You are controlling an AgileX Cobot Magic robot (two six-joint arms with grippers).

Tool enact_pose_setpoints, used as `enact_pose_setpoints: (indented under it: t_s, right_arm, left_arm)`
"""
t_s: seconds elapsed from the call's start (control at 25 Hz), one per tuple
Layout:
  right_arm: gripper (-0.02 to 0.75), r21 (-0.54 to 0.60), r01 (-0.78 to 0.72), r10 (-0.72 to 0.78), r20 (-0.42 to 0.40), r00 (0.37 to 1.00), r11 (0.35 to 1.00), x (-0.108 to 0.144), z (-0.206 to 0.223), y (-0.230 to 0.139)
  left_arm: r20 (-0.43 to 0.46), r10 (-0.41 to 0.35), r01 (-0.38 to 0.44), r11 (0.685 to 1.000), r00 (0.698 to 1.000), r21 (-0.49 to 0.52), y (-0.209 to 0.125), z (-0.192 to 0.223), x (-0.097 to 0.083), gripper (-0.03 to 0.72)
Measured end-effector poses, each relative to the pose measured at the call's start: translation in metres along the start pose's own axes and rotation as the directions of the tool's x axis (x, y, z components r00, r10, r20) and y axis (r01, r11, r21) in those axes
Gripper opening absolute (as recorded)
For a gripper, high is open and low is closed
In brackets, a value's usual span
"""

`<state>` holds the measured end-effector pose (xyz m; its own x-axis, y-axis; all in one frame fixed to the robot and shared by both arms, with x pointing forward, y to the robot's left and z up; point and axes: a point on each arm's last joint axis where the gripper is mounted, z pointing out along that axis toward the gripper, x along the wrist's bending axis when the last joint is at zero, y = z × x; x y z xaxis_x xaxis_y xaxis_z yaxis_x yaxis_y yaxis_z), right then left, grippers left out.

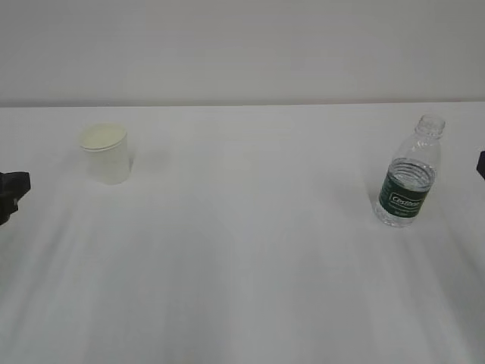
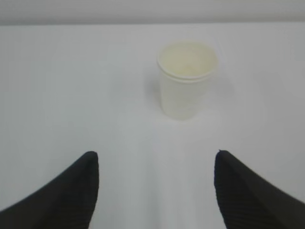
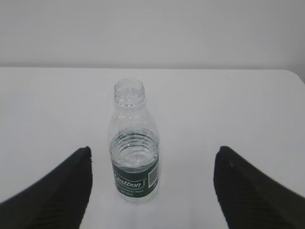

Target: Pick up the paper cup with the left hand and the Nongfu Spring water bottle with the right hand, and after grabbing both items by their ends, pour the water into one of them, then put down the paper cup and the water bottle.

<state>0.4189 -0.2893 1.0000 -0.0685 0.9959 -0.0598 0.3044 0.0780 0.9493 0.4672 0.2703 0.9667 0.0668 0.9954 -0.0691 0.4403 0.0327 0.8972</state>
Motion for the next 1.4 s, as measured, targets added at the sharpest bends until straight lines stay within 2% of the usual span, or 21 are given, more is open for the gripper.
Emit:
enact_pose_setpoints:
  t_s: [0.12, 0.2, 0.48, 0.76, 1.08, 1.32, 1.4]
  right_arm:
    - [0.595, 0.028, 0.0, 0.0, -0.014, 1.0, 1.0, 0.001, 0.006, -0.005]
    - [0.595, 0.058, 0.001, 0.001, -0.024, 1.0, 0.998, 0.003, 0.011, -0.009]
    - [0.595, 0.12, -0.007, 0.015, -0.063, 0.998, 0.993, 0.007, 0.023, -0.021]
    - [0.594, 0.09, -0.026, 0.036, -0.115, 0.993, 0.996, 0.013, 0.017, -0.037]
    - [0.594, 0.073, -0.057, 0.068, -0.148, 0.987, 0.996, 0.017, -0.002, -0.065]
    - [0.593, 0.061, -0.062, 0.071, -0.157, 0.985, 0.996, 0.018, -0.002, -0.067]
    - [0.593, 0.059, -0.062, 0.071, -0.16, 0.985, 0.996, 0.019, -0.001, -0.068]
  left_arm:
    - [-0.003, -0.021, 0.021, 0.994, 1.0, -0.105, -0.002, -0.004, 0.001, 0.537]
    - [0.011, -0.03, 0.031, 0.99, 0.999, -0.139, -0.001, -0.004, 0.001, 0.522]
    - [0.125, -0.052, 0.072, 0.984, 0.991, -0.165, -0.023, -0.015, -0.006, 0.462]
    - [0.283, 0.049, 0.006, 0.982, 0.958, -0.188, -0.044, -0.032, -0.019, 0.458]
    - [0.299, 0.012, 0.033, 0.989, 0.954, -0.144, -0.063, -0.044, -0.018, 0.456]
    - [0.269, -0.02, 0.051, 0.993, 0.963, -0.107, -0.07, -0.046, -0.014, 0.456]
    - [0.232, -0.045, 0.071, 0.992, 0.972, -0.105, -0.071, -0.045, -0.01, 0.456]
